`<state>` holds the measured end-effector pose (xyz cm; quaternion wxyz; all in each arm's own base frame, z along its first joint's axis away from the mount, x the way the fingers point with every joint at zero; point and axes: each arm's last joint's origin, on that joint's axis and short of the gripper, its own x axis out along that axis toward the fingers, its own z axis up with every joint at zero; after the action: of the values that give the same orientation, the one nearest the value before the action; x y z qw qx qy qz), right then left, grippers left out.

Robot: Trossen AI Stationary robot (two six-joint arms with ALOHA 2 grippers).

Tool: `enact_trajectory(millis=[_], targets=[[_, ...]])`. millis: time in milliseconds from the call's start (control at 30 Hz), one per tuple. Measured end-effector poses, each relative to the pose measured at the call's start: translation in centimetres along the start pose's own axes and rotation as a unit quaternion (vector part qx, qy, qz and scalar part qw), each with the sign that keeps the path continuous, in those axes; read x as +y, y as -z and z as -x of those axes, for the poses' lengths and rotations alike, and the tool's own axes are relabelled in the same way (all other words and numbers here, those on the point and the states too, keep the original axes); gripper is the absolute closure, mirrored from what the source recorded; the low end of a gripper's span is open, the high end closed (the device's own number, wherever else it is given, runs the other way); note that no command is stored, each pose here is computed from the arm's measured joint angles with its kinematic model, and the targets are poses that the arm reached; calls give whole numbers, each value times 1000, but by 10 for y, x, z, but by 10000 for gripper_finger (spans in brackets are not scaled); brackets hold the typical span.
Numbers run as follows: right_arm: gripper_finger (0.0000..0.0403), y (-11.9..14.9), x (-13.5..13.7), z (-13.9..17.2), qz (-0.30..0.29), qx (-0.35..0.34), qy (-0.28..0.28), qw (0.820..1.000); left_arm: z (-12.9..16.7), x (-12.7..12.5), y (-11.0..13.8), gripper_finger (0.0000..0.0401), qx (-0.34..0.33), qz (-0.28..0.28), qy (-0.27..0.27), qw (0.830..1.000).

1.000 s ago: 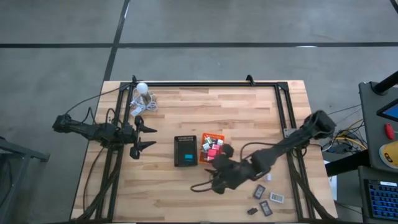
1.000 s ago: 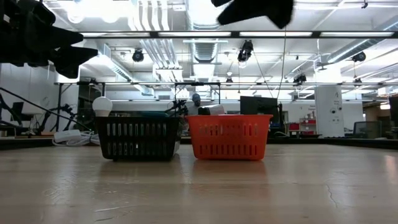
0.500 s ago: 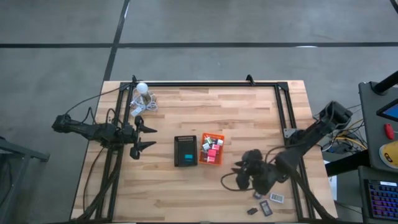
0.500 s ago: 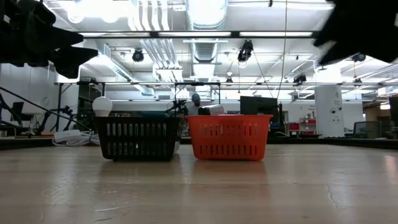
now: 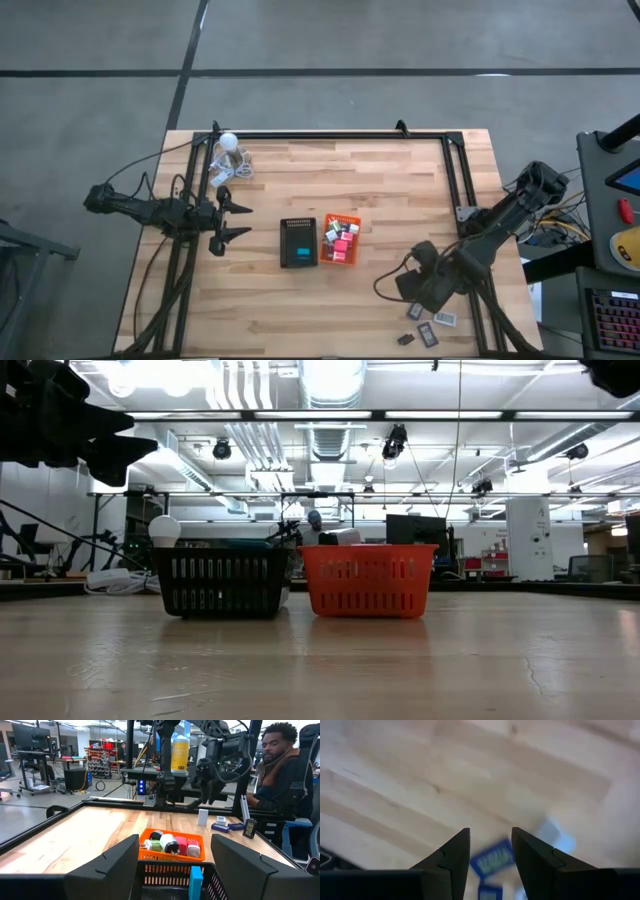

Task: Pick & Place Office items
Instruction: Put the top white timer into the black bin

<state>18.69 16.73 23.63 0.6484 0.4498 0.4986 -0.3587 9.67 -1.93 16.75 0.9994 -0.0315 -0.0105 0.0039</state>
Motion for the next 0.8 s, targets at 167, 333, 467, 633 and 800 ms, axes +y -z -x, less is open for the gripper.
enact_trajectory(millis=[167,333,467,633,800], targets=[[266,3,-4,12,-42,27,42,998,0,0,0,148,0,0,0,1000],[266,9,-10,18,-81,15,61,995,0,0,0,148,0,0,0,1000],[266,14,-16,15,-87,10,71,994,0,0,0,149,0,0,0,1000],[266,14,-25,4,-102,-1,93,990,0,0,0,149,0,0,0,1000],[266,15,-26,-8,-108,10,81,991,0,0,0,149,0,0,0,1000]])
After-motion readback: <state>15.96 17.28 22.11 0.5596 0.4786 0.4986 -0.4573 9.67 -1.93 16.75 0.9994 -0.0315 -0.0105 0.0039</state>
